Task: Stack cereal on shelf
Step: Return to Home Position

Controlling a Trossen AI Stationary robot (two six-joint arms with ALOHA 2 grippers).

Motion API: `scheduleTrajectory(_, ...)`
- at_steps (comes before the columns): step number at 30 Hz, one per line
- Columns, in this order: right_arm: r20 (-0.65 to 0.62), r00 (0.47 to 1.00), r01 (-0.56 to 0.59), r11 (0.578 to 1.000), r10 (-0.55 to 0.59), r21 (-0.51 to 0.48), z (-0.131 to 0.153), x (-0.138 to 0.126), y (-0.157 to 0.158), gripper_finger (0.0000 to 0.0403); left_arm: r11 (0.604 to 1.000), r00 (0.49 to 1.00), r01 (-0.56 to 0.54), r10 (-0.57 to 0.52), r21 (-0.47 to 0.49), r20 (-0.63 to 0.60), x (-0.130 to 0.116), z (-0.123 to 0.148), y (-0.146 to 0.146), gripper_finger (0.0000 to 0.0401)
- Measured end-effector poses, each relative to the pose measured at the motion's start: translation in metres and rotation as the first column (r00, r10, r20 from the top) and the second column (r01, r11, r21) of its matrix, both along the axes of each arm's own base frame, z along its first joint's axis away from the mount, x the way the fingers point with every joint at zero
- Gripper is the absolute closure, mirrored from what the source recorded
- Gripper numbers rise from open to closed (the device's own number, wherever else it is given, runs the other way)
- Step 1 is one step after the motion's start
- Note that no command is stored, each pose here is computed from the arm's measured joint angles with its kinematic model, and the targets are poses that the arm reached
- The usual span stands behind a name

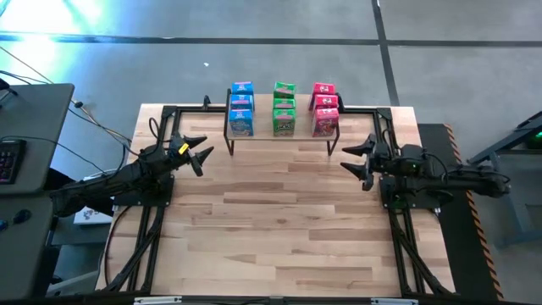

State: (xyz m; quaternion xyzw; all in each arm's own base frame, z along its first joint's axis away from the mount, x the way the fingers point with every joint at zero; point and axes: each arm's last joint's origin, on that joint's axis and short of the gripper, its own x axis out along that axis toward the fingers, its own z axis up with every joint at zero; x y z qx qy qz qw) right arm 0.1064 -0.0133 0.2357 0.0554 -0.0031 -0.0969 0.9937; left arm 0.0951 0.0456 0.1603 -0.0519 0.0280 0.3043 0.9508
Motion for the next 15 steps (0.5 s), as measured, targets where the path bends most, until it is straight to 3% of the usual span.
scheduleTrajectory(15,0.116,0.993,-0.004,1.000,0.003,0.008,-0.029,-0.011,0.001,0.0160,1.000,1.000,0.001,-0.001,0.006,-0.004,0.000,0.000,0.000,0.0169)
